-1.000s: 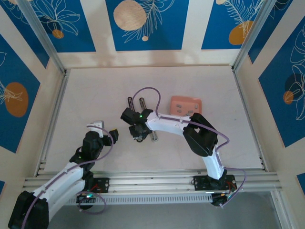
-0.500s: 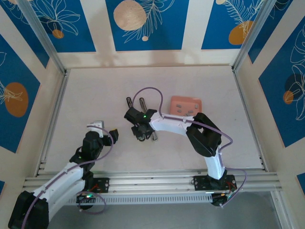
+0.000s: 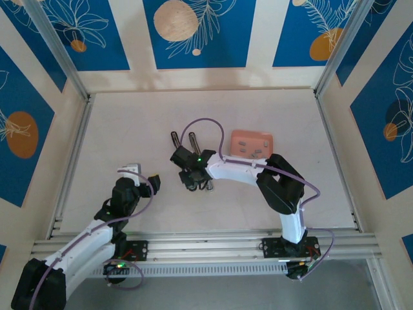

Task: Load the staples into the stapler

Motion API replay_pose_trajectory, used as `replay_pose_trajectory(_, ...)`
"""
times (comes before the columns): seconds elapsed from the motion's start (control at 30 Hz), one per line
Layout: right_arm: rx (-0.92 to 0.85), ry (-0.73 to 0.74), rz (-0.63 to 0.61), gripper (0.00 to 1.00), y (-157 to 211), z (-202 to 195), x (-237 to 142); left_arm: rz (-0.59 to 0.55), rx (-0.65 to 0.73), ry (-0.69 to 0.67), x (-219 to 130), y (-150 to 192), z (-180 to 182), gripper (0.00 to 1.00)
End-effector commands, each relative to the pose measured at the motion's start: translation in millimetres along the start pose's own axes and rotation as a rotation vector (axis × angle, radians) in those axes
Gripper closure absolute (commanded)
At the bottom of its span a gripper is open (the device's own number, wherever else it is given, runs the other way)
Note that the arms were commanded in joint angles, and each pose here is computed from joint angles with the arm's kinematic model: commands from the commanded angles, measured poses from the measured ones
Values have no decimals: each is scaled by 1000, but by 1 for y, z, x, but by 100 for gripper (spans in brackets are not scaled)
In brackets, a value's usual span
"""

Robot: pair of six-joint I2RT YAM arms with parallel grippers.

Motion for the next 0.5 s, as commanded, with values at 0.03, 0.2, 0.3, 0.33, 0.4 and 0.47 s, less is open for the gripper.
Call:
replay_pose_trajectory(0.03, 6, 65, 40, 82, 14, -11, 14, -18, 1, -9, -1, -4, 3, 9)
replay_pose_trajectory(0.2, 10, 53, 32, 76, 12, -8, 12, -22, 1, -6, -1, -4, 2, 9)
replay_pose_trajectory(0.3, 8, 39, 20, 75, 8, -4, 10, -23, -1, -5, 0, -5, 2, 9)
replay_pose_trajectory(0.33, 8, 36, 18, 74, 7, -3, 9, -22, 1, -5, 0, -5, 2, 9)
replay_pose_trajectory(0.4, 6, 32, 12, 73, 5, -2, 7, -23, 1, -4, -1, -5, 2, 9)
replay_pose_trajectory(0.47, 5, 26, 6, 73, 3, -1, 5, -20, 2, -6, -1, -4, 2, 9)
Point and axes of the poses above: each hand's point on the last joint's axis, 136 mm out from that joint toward the fingers, its own x axis out along the fingers, its own z axis along the line the jaws close on, y = z × x, the point moved 5 cm from there along -x, back along the fingers, and after that the axes turned 5 degrees about x, right-handed, at the moved point
